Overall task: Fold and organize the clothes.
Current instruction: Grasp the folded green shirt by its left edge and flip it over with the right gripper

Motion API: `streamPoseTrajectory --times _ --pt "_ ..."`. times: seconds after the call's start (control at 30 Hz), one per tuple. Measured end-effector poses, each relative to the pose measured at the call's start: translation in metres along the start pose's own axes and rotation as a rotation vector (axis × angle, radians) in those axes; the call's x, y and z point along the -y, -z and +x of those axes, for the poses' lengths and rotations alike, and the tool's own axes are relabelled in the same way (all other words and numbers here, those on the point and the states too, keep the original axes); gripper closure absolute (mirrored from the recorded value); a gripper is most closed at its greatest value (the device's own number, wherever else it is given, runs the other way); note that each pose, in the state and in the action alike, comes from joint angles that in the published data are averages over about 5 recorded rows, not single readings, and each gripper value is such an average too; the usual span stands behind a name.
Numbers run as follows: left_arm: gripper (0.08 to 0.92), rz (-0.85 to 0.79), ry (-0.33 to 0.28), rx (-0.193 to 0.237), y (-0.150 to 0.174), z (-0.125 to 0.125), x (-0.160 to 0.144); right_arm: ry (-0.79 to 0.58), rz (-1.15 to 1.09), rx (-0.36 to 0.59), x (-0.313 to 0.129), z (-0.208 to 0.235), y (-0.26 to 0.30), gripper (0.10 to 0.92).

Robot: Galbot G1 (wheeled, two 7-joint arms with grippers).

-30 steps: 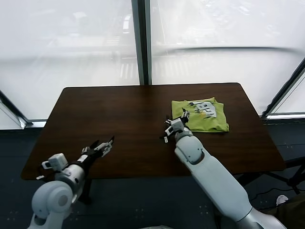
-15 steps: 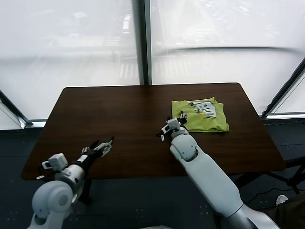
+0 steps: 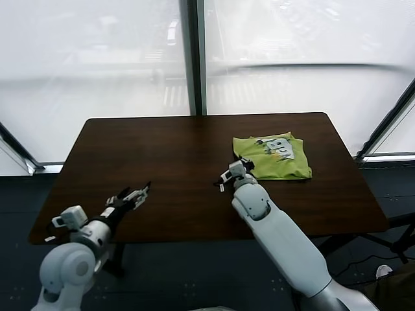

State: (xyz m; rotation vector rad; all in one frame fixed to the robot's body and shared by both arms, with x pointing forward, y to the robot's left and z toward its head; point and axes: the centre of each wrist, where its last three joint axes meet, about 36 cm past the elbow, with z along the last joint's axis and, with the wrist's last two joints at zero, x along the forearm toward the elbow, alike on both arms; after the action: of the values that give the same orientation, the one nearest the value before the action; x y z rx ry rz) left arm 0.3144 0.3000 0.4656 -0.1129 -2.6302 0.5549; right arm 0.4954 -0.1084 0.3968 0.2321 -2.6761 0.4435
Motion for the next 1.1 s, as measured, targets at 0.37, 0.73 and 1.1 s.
streamPoseTrajectory --times 0.37,0.73,1.1 --pt "0.092 -0.075 0.101 0.094 0.034 0.003 -0.030 0.366 -0.364 0.159 -0.030 0.028 0.055 0.870" --pt "0.092 -0.112 0.165 0.145 0.056 0.016 -0.051 0.489 -0.753 0.263 0.006 0.050 0.095 0.870" --pt "0.092 -0.095 0.133 0.145 0.050 0.007 -0.047 0.154 -0.807 0.095 0.133 0.018 -0.009 0.870"
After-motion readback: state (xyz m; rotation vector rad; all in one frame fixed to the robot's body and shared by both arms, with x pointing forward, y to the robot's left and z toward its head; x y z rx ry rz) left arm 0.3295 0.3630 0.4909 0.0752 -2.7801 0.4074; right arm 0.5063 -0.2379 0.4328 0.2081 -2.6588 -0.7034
